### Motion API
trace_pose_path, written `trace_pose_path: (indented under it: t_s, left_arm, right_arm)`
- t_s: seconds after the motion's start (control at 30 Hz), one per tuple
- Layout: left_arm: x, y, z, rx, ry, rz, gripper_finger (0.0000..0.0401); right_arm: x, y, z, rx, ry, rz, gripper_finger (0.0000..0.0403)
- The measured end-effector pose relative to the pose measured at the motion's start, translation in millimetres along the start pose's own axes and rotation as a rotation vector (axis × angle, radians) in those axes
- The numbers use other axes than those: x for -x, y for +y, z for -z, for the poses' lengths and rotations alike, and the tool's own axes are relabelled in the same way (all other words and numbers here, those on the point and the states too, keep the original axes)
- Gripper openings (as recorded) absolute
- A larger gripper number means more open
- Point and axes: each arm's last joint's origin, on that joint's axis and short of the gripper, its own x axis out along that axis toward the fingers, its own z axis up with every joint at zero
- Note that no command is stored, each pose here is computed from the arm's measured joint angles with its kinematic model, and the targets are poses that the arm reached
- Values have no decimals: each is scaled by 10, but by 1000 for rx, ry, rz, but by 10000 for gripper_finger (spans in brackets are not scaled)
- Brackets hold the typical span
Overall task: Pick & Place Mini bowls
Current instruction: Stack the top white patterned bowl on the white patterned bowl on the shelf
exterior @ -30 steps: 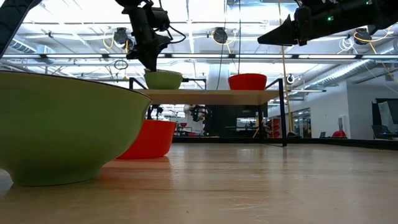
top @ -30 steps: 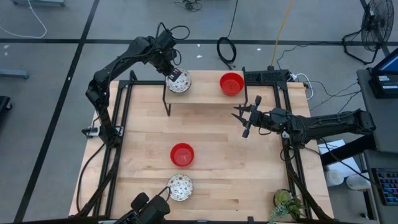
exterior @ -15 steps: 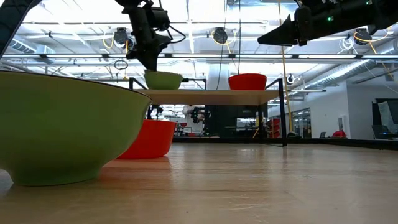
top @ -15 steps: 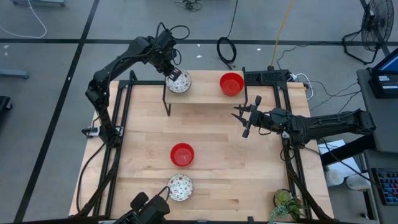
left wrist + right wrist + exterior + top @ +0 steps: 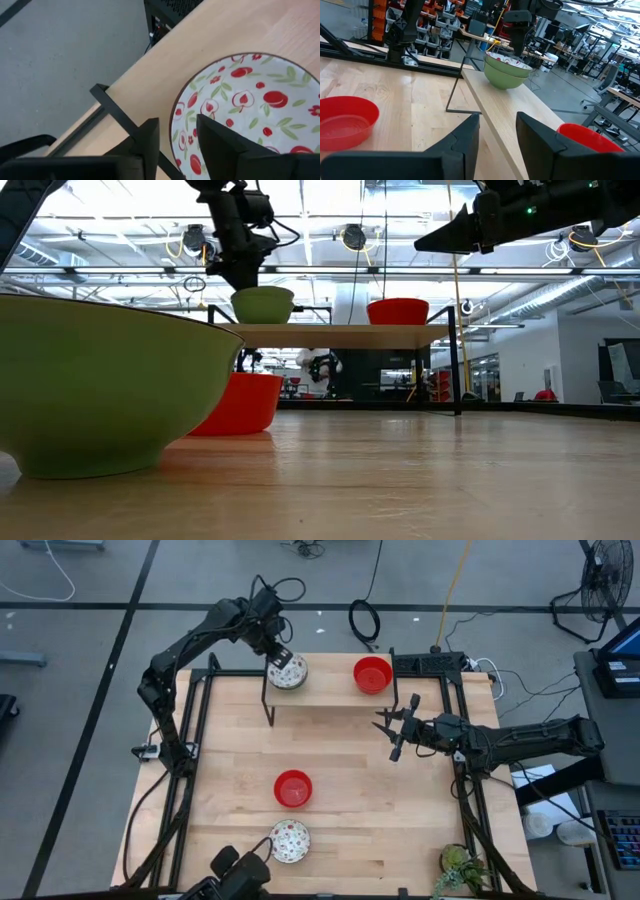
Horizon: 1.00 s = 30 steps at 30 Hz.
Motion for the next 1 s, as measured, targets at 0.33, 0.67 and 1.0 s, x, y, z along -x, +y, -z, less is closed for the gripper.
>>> trace_pose_path:
  t_s: [0.33, 0.67, 1.0]
  left_arm:
    - [69, -100, -9, -113, -47, 57, 159]
    - [141, -454, -94, -452, -216, 119, 150]
    - [171, -612, -202, -532, -371, 166, 15]
  right_arm:
    - [1, 1, 3, 1, 3, -1, 116]
    - [0, 1, 4, 2, 4, -1, 116]
    - [2, 17, 60, 16, 59, -18, 116]
